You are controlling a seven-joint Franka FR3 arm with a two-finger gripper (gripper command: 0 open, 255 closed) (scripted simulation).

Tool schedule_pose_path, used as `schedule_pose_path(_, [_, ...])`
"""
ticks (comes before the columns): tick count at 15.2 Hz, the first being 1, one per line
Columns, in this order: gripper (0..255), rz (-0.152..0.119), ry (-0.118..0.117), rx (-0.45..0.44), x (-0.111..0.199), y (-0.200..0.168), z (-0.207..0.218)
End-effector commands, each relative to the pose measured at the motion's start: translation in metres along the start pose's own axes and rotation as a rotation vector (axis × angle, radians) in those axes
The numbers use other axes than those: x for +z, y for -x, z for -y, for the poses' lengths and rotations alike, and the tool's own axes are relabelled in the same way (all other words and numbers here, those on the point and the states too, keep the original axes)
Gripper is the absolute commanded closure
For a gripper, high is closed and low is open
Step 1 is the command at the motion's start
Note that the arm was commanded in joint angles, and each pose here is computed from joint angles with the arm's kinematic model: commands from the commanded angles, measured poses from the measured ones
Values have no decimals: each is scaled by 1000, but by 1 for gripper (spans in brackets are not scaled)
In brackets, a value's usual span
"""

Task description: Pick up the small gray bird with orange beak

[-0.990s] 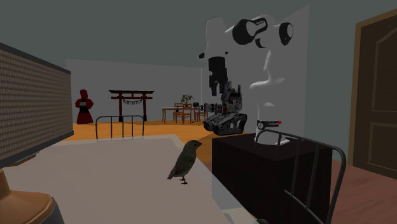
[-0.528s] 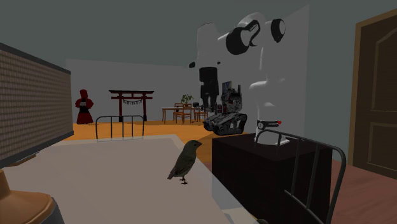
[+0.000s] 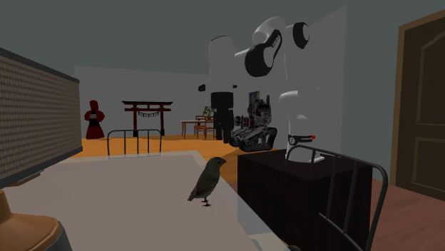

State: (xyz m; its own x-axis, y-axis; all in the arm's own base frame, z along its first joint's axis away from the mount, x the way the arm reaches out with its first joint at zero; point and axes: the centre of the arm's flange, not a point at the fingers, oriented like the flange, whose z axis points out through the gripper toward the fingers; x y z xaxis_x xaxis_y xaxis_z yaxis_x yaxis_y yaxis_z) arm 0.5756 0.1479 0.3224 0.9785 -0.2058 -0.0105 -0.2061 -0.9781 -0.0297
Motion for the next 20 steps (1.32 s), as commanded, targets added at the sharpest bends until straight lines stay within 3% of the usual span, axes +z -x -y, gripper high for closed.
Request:
schedule_pose_path(1, [0,-1,8,-2,20,-15,15])
schedule_pose_path(3, [0,-2,15,-3,37,-30,29])
schedule_pose_path(13, [0,-2,15,-3,77,-31,28])
schedule_pose_path(14, [255,-2,15,-3,78,-31,28])
schedule_pose_path(20, [255,-2,15,-3,78,-31,28])
